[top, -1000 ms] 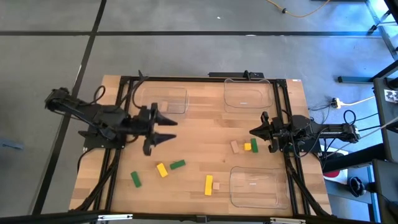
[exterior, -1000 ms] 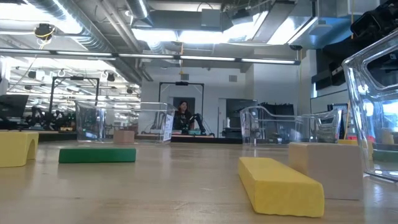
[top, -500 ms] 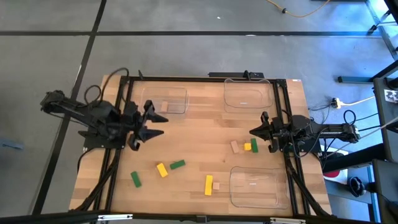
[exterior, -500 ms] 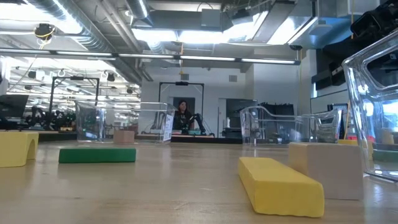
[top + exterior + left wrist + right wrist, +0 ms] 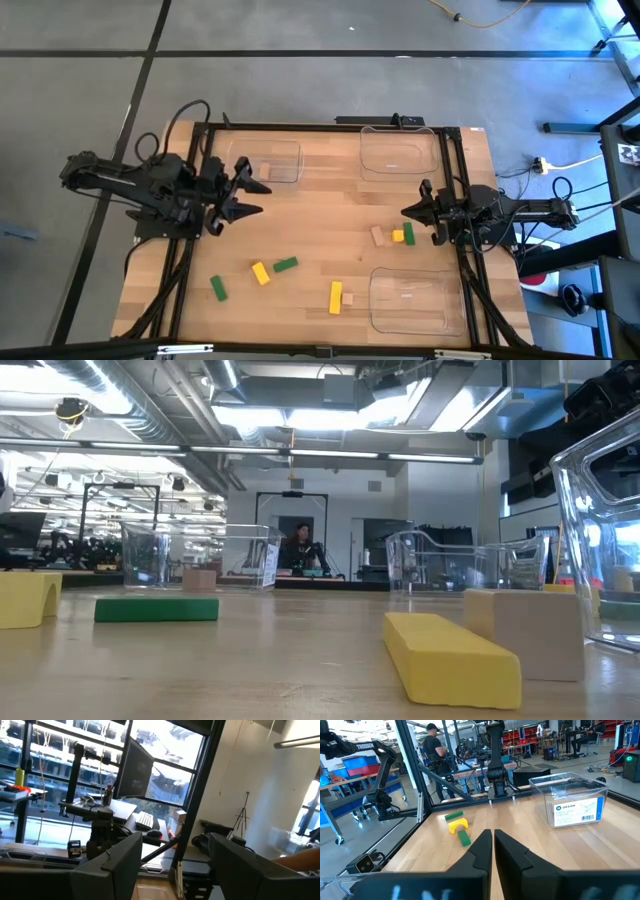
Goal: Sort & place blocks by color
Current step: Put the top brown block into the top left transparent bin
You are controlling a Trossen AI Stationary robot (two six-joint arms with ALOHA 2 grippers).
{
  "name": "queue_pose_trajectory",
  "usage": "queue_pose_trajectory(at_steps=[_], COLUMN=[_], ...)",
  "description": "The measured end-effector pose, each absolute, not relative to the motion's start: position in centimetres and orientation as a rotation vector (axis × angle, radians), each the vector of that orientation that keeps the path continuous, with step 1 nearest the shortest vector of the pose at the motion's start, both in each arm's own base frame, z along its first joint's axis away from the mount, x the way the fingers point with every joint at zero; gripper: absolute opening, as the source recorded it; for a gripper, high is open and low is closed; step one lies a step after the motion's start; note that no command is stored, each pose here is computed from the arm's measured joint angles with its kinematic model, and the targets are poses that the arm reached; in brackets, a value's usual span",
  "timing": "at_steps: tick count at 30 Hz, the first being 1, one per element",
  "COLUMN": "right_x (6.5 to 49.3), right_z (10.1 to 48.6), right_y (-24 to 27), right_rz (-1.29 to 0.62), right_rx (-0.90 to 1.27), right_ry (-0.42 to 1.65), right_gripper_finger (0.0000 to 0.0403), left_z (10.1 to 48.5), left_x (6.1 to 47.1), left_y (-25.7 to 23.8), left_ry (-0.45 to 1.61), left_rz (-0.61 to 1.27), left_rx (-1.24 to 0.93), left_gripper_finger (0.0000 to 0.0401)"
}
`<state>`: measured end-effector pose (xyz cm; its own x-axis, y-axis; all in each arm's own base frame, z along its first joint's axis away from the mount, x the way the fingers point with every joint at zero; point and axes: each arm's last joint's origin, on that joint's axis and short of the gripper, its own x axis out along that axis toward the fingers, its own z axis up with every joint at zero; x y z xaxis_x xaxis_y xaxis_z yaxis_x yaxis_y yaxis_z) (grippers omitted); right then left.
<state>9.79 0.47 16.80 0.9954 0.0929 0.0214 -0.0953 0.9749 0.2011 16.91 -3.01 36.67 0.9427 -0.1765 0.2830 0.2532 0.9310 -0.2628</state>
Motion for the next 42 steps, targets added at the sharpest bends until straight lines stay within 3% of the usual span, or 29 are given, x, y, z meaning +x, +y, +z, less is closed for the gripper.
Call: queue_pose_trajectory(at_steps=[15, 22, 30, 35, 42], right_x=[9.8, 9.1, 7.1, 7.0, 8.9], right_z=[17.4, 20.1, 23.5, 25.9, 28.3], right_y=[0.4, 0.3, 0.1, 0.1, 0.2], right_rz=[0.094, 0.133, 0.142, 0.120, 0.124], right_rx=[0.249, 0.513, 0.443, 0.396, 0.385], right_ry=[-0.073, -0.355, -0.746, -0.732, -0.541], right_gripper_finger=[0.0023, 0.0023, 0.0023, 0.0023, 0.0023], left_z=[36.6, 36.6, 36.6, 36.6, 36.6], left_x=[16.9, 17.0, 17.0, 17.0, 17.0], left_y=[-3.0, -2.9, -2.8, -2.8, -2.7], left_ry=[-0.257, -0.264, -0.267, -0.268, -0.270], left_rz=[-0.206, -0.151, -0.132, -0.117, -0.101], left_rx=[-0.309, -0.318, -0.316, -0.319, -0.324], left_gripper_finger=[0.0221, 0.0221, 0.0221, 0.0221, 0.0221])
